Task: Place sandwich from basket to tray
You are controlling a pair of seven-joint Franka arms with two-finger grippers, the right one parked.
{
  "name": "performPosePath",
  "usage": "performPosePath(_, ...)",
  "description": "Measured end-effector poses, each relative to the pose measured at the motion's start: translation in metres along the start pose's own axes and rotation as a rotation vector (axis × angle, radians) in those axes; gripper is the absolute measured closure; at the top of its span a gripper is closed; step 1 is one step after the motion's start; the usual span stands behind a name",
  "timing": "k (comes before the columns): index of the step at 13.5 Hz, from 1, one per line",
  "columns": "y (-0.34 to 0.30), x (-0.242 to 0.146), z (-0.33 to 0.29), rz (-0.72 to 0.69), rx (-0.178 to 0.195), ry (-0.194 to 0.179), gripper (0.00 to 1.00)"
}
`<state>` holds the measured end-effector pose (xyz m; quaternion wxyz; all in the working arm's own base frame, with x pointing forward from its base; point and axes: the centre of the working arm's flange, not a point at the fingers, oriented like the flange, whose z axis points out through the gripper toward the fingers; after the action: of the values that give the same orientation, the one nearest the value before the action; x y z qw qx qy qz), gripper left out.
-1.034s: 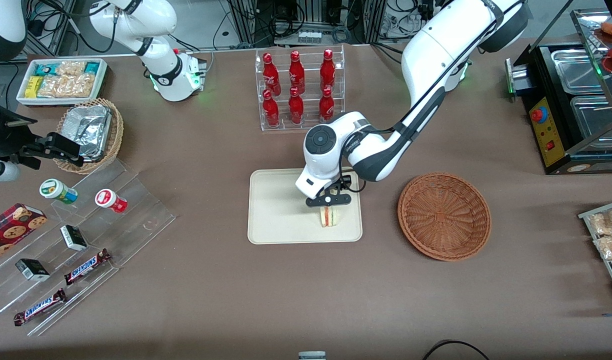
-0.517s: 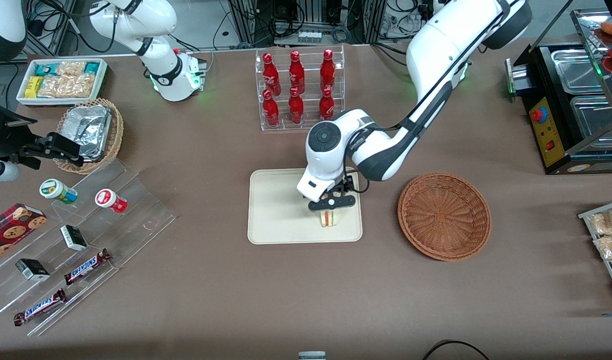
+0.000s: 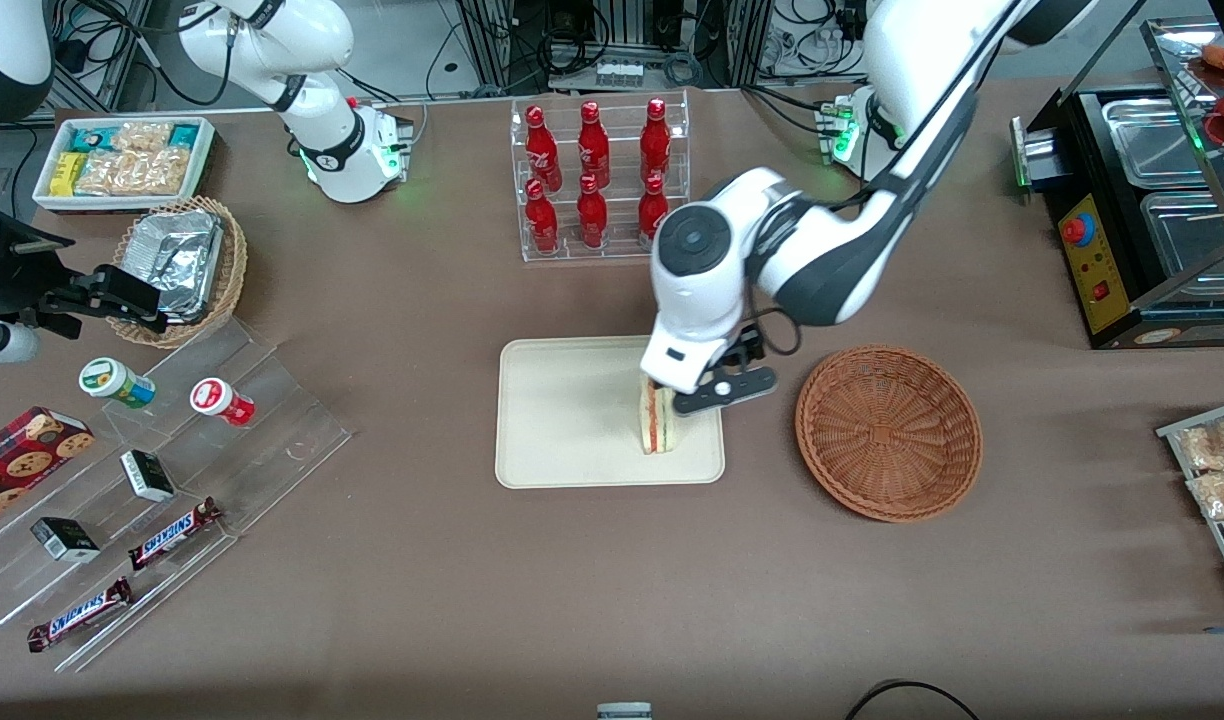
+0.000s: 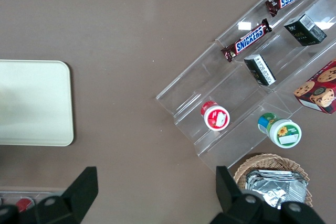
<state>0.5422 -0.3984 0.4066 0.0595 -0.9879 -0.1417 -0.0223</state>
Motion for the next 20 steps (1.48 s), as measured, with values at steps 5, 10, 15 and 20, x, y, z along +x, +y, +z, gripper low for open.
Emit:
performPosePath(5,-0.051,0.024,-0.066,-0.099,-0.02,0.042,0.0)
performPosePath(10,-0.116,0.051,-0.11,-0.078,0.007,0.044,0.0)
performPosePath(15,-0.217,0.086,-0.149,0.051,0.006,-0.016,0.0)
performPosePath(20,-0.291,0.102,-0.174,0.116,0.011,-0.107,0.0)
